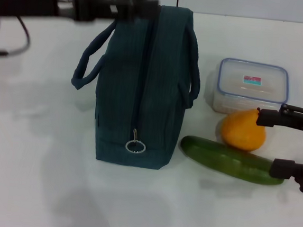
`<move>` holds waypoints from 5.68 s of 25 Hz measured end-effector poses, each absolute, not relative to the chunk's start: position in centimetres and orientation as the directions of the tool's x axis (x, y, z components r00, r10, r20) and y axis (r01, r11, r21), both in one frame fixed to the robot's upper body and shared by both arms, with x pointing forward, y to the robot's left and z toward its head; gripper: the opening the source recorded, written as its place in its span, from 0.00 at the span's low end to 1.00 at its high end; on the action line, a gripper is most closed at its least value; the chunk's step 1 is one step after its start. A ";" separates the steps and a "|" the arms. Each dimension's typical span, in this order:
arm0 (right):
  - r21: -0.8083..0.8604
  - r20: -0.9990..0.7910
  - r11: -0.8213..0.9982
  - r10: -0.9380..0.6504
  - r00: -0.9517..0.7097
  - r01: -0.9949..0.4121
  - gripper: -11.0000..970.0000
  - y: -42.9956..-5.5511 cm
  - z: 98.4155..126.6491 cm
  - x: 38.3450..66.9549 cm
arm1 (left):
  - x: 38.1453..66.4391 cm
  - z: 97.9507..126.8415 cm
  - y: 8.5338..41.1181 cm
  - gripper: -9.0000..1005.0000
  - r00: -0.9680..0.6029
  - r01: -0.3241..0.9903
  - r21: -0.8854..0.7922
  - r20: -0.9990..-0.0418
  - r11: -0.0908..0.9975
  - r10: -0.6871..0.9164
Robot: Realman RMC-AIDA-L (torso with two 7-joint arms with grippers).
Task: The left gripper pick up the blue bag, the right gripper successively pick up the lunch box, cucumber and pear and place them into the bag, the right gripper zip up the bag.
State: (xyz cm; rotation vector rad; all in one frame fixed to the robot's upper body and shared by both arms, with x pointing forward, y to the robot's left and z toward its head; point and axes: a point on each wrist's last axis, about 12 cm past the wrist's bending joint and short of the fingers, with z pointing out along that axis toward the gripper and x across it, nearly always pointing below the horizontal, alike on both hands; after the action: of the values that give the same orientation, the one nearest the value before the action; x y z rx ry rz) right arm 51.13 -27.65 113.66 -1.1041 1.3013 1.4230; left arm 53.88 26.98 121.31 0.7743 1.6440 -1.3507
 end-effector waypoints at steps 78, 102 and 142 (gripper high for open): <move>0.843 -0.538 0.523 0.810 -0.233 -0.126 0.87 -30.1 101.2 51.1 | 59.3 120.4 25.4 0.07 -0.786 0.536 -0.575 -0.608 0.618 0.116; 0.862 -0.500 0.485 0.772 -0.393 -0.146 0.85 -25.2 101.4 53.4 | 59.2 119.7 25.4 0.07 -0.772 0.562 -0.563 -0.620 0.607 0.140; 0.839 -0.537 0.525 0.752 -0.381 -0.145 0.15 -26.4 101.0 52.8 | 59.1 119.7 25.4 0.07 -0.767 0.566 -0.568 -0.629 0.598 0.129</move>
State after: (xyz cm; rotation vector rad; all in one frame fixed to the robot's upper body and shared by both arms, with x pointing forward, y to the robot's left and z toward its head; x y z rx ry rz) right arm 52.85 -26.42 101.02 0.5170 1.6994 1.0513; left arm 59.13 25.36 119.70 0.5496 2.2890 -1.0743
